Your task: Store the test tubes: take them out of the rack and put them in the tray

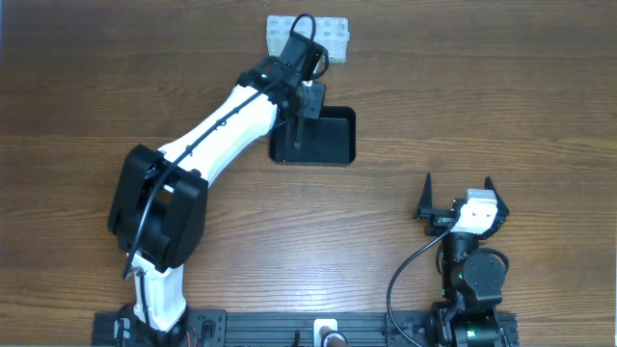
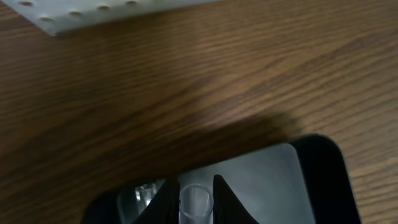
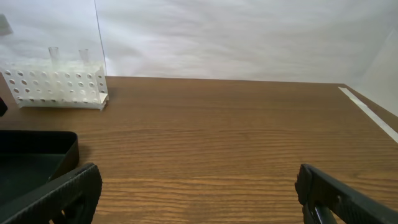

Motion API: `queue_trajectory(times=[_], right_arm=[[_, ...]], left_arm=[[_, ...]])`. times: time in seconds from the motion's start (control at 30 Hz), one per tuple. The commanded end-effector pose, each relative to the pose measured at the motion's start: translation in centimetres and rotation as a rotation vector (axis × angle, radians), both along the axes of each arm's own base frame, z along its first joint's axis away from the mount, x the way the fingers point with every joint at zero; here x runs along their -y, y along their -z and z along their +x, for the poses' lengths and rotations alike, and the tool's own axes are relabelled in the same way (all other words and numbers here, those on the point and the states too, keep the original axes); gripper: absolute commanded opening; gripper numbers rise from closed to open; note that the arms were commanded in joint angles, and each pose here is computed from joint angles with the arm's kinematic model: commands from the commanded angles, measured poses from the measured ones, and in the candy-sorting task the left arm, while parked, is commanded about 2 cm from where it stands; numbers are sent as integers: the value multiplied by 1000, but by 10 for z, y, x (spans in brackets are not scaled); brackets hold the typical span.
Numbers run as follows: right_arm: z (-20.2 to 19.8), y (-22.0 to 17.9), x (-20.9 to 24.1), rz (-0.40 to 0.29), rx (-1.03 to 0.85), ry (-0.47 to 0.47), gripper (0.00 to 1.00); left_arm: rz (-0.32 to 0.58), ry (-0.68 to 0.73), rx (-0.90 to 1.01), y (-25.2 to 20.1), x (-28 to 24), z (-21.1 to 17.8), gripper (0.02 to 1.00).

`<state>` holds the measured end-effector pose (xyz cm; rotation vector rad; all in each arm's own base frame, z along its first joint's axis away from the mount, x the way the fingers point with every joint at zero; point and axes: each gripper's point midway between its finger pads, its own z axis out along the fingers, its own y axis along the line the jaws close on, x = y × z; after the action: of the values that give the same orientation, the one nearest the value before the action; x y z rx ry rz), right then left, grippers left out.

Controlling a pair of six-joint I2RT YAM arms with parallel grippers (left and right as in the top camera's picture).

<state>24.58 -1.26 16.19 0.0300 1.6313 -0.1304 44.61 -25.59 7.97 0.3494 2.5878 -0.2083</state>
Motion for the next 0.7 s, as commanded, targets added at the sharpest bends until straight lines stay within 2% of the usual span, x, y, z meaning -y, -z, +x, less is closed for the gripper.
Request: queue_trajectory(times=[0.03, 0.7], right_arm=[[0, 3, 0, -4, -8, -1, 991], [0, 3, 0, -5, -8, -1, 989]], left_arm=[[29, -17, -42, 23, -4, -4, 104], [60, -55, -96, 42, -18, -7, 121]])
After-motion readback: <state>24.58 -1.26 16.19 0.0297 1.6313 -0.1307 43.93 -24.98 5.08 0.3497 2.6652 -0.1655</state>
